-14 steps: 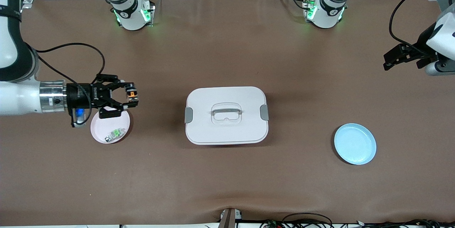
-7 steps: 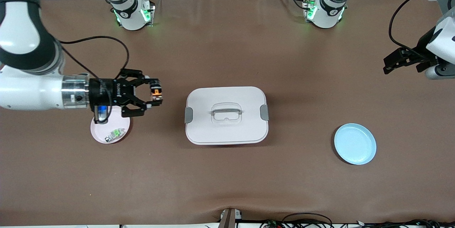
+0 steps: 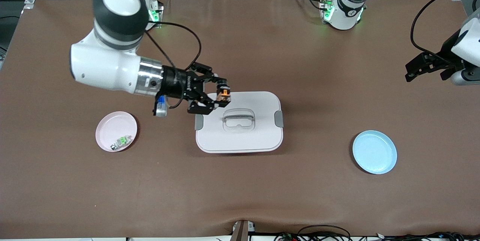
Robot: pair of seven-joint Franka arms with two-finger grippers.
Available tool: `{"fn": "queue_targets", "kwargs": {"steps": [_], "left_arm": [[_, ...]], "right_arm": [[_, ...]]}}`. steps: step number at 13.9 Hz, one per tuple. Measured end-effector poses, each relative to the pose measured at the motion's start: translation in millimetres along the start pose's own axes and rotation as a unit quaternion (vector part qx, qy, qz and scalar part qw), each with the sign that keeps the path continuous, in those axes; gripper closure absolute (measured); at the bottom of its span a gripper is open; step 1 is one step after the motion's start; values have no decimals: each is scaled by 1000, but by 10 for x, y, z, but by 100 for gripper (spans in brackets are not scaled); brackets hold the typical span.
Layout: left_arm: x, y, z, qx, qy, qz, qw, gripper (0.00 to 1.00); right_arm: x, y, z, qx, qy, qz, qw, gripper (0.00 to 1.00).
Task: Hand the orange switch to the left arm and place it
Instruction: 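Carry the switch with the right gripper over the white box, then reach the left gripper to the switch held by the right gripper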
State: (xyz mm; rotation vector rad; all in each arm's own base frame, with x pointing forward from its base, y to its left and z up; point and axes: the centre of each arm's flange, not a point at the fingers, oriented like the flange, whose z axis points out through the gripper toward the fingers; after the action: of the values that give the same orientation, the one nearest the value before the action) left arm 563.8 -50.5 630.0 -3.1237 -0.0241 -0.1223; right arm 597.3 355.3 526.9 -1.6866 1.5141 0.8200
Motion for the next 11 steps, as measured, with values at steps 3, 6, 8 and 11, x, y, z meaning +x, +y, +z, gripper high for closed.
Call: {"fn": "queue_targets", "kwargs": {"steps": [3,6,8,11], "left_arm": [[30,194,-10,-52,10,3,999,0],[68,302,18,-105,10,-3,994,0],[57,455,7,-137,7,1,990,0],[83,815,23,-209,7,6,978,0]], "right_arm": [[-227,52,201,-7,60,11,998,27],[-480,114,480,1,86,25,996,27],[-626,111,576,20,78,31,996,27],[-827,71,659,37,75,47,995,27]]}}
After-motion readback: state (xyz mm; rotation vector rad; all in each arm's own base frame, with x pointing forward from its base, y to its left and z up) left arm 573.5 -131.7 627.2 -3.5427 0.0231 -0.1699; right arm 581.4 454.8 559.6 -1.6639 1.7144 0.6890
